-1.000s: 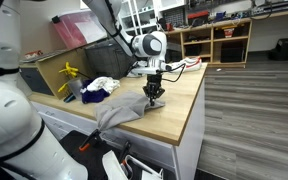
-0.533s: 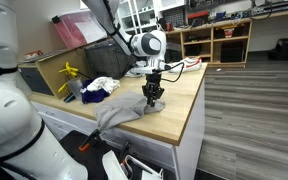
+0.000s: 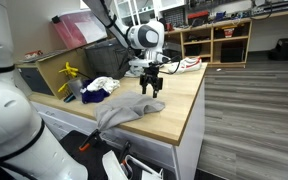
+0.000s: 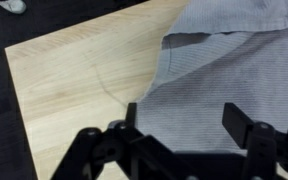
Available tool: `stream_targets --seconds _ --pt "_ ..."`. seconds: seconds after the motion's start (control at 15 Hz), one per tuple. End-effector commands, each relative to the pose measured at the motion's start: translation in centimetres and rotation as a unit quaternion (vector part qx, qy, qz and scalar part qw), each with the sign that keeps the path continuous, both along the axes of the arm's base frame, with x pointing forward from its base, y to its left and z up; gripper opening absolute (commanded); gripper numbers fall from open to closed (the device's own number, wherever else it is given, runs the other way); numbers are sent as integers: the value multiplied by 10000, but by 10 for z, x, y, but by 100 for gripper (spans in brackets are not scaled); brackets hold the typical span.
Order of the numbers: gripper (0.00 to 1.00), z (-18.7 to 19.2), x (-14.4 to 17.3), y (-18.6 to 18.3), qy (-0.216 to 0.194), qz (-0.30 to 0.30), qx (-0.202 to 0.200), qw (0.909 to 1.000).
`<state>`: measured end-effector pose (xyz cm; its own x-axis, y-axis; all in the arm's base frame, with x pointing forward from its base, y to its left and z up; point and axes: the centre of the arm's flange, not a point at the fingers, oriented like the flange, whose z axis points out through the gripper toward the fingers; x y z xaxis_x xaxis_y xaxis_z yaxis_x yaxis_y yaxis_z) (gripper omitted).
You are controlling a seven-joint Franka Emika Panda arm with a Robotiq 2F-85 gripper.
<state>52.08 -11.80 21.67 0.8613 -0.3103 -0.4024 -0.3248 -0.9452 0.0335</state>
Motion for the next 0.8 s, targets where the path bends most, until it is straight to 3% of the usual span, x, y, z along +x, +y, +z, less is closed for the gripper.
stream_targets --seconds 0.0,0.2,0.27,0.33,0.47,0.73 --pt "100 31 19 28 -472 -108 82 9988" --pt "100 42 42 60 -850 -5 291 9960" --pt "93 42 48 69 -933 56 330 9951" --pt "72 43 56 81 -1012 95 361 9942" --pt "68 44 68 102 -1199 176 375 9919" --pt "38 39 86 136 -1427 108 309 9892"
